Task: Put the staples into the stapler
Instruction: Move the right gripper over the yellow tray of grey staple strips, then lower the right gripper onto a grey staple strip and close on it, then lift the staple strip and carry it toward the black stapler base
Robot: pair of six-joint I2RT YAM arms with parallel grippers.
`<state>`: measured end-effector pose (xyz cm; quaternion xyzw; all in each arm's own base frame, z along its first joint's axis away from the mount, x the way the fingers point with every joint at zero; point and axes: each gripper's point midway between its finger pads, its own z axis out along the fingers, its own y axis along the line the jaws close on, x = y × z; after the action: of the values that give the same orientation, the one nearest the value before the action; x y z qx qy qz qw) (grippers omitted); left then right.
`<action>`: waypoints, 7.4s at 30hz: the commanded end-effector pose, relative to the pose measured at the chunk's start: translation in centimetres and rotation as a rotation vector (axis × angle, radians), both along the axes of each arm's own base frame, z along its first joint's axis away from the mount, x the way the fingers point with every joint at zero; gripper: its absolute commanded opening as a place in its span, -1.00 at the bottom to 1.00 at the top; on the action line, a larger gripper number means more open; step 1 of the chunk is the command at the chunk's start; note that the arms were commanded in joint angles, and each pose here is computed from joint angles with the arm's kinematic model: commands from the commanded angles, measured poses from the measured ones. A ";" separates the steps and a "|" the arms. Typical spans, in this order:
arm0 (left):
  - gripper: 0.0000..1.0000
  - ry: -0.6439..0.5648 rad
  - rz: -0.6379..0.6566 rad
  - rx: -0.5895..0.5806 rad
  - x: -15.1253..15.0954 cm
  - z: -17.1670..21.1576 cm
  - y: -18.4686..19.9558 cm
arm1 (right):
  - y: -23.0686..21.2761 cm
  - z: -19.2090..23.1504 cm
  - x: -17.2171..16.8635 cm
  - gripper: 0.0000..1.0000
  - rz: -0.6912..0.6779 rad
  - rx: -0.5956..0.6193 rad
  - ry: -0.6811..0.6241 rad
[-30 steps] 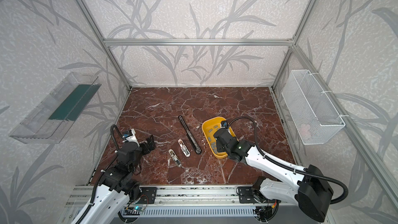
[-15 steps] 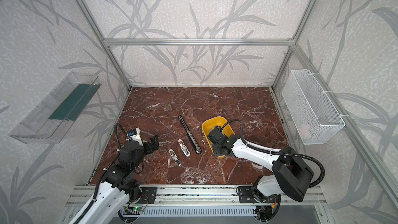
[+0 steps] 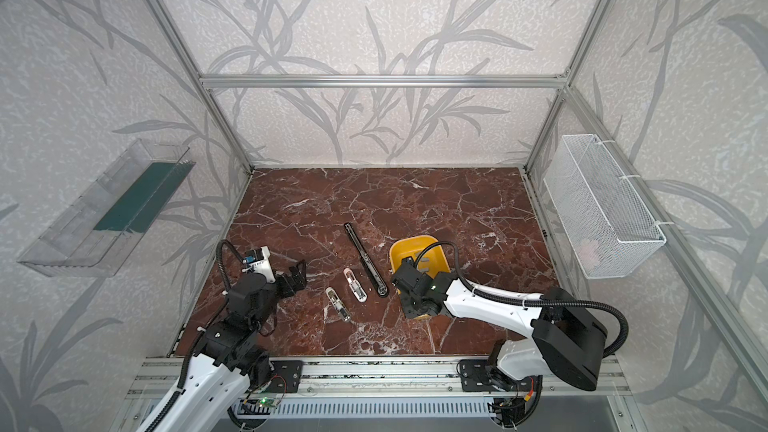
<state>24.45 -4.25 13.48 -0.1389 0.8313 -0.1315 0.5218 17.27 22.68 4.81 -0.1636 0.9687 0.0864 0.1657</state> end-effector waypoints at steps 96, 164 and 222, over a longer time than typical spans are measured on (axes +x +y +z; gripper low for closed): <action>0.98 0.009 0.049 0.018 0.5 -1.0 0.7 | -0.8 -1.9 10.6 -0.35 -0.348 0.050 -0.117; 0.98 0.010 0.050 0.019 0.5 -1.1 0.8 | -0.4 -4.1 11.2 -0.60 -0.276 -0.134 -0.107; 0.98 -0.024 0.004 -0.035 0.1 -0.3 -0.1 | 0.1 6.2 9.7 -0.77 -0.121 0.096 -0.452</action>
<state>25.03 -4.51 12.82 -0.1398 0.8310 -0.1342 0.5215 27.22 22.02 9.41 -0.0784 0.9296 0.0601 0.3551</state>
